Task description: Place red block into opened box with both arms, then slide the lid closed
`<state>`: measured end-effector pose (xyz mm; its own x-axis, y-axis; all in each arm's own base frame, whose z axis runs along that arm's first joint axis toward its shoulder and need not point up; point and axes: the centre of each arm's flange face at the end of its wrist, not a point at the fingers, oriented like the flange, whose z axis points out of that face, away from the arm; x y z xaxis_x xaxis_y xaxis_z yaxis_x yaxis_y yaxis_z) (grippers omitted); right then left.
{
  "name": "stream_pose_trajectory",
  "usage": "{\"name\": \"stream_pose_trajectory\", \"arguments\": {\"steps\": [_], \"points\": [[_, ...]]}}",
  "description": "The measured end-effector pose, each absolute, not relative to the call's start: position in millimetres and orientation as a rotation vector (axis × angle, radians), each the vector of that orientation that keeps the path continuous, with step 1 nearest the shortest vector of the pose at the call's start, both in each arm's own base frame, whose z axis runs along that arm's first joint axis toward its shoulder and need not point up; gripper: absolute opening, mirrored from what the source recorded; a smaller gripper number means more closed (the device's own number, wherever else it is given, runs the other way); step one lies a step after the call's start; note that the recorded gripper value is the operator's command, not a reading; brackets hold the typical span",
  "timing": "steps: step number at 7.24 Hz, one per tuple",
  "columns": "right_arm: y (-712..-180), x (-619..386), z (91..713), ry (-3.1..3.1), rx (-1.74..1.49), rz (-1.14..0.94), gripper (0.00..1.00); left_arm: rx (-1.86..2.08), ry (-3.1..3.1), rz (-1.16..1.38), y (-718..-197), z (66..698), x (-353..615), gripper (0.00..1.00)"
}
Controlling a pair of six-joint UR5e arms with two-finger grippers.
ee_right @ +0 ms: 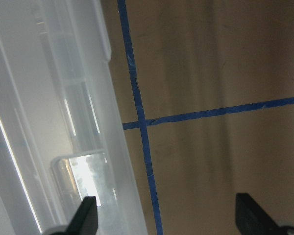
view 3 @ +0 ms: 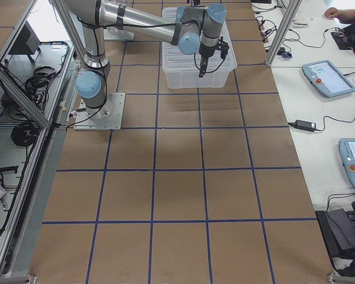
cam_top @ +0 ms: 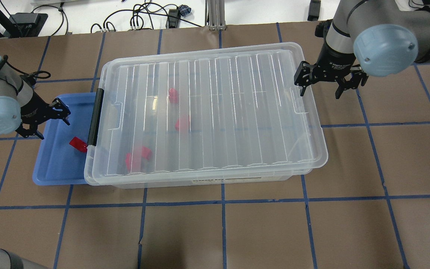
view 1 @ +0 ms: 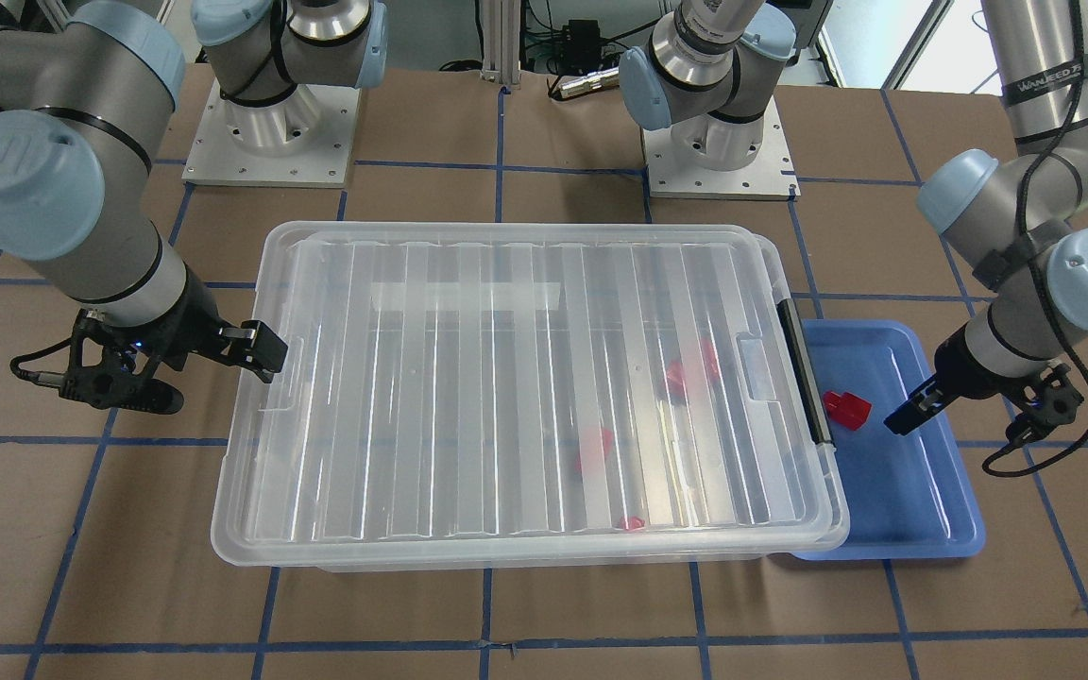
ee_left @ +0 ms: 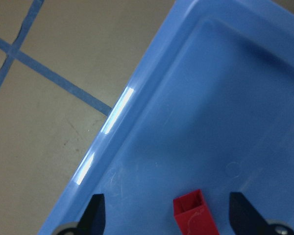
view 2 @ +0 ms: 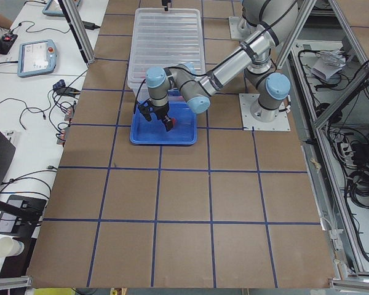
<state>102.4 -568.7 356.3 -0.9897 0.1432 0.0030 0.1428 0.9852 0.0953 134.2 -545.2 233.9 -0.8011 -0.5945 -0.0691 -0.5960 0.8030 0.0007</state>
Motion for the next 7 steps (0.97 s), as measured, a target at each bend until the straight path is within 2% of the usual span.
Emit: {"name": "stream_pose_trajectory", "arguments": {"steps": [5,6,7], "points": [[-581,87,345,3.125,0.258,0.136,1.0,-1.068,2.941,0.003,-525,196,115,0.9],[-583,81,345,3.122,0.273,0.13,1.0,-1.077,2.939,0.011,-524,193,115,0.81],[-584,74,346,3.121,0.277,0.127,1.0,-1.081,2.939,0.016,-523,192,114,0.81]]}}
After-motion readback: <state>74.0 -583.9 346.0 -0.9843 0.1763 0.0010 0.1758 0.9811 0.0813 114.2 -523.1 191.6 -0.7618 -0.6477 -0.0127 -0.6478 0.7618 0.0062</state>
